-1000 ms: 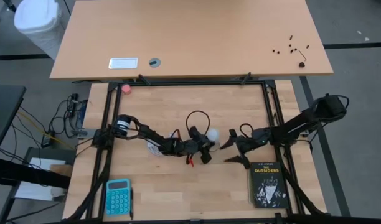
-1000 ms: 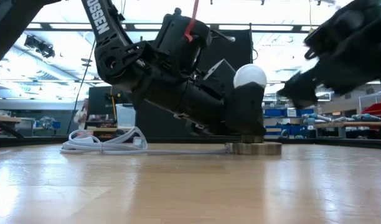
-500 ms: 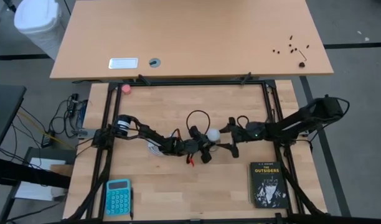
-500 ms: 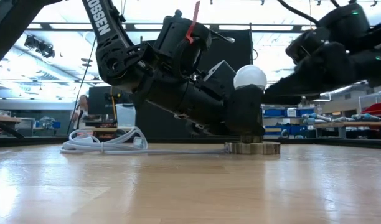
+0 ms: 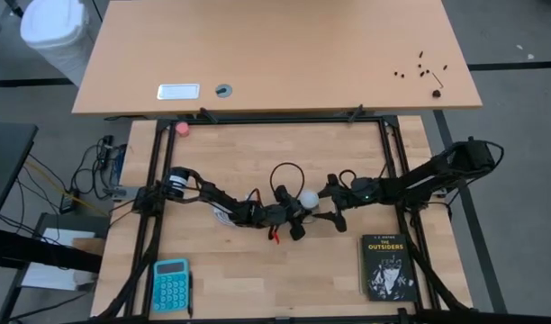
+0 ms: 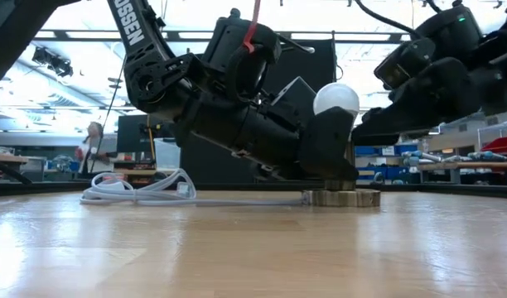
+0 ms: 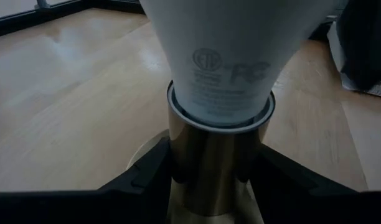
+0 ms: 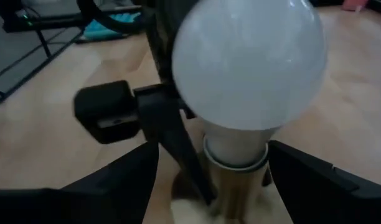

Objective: Screw lightbulb
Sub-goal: Insert the white lightbulb into the silver lamp

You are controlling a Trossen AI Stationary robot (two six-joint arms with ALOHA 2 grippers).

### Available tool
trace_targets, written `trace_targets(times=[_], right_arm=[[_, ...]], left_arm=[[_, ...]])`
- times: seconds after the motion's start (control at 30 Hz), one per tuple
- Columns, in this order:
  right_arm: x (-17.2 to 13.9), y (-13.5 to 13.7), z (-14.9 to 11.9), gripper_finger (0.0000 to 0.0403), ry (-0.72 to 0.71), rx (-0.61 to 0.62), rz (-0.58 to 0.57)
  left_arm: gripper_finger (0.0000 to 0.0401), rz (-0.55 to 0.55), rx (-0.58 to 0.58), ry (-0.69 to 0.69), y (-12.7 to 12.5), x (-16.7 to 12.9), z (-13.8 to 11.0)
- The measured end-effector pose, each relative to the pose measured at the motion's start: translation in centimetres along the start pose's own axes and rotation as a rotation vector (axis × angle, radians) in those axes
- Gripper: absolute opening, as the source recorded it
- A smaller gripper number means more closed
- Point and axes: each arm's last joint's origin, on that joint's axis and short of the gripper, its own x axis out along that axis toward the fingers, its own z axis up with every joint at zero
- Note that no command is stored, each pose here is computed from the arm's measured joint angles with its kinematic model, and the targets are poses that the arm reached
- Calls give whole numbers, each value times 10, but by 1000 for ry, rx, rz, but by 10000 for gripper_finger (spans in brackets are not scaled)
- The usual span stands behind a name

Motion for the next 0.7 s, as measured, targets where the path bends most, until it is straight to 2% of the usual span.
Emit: trace_targets(times=[0.1, 0.23, 0.4, 0.5, 0.6, 0.7], right_arm=[[-8, 7, 3, 308, -28, 29, 43], [-19, 20, 3, 308, -67, 56, 162], [-22, 12, -9, 308, -39, 67, -31], [-20, 1, -9, 308, -37, 25, -98], [-17, -6, -3, 308, -85, 2, -37], [-12, -14, -2, 308, -61, -15, 7]], left_arm=[[184, 10, 1, 10, 0, 0, -1], [184, 25, -7, 7, 1, 0, -1], [184, 23, 7, 5, 1, 0, -1], [184, 3, 19, 8, 0, 0, 0], [184, -18, 26, 11, 0, 0, 0], [184, -39, 47, -1, -2, 0, 1]])
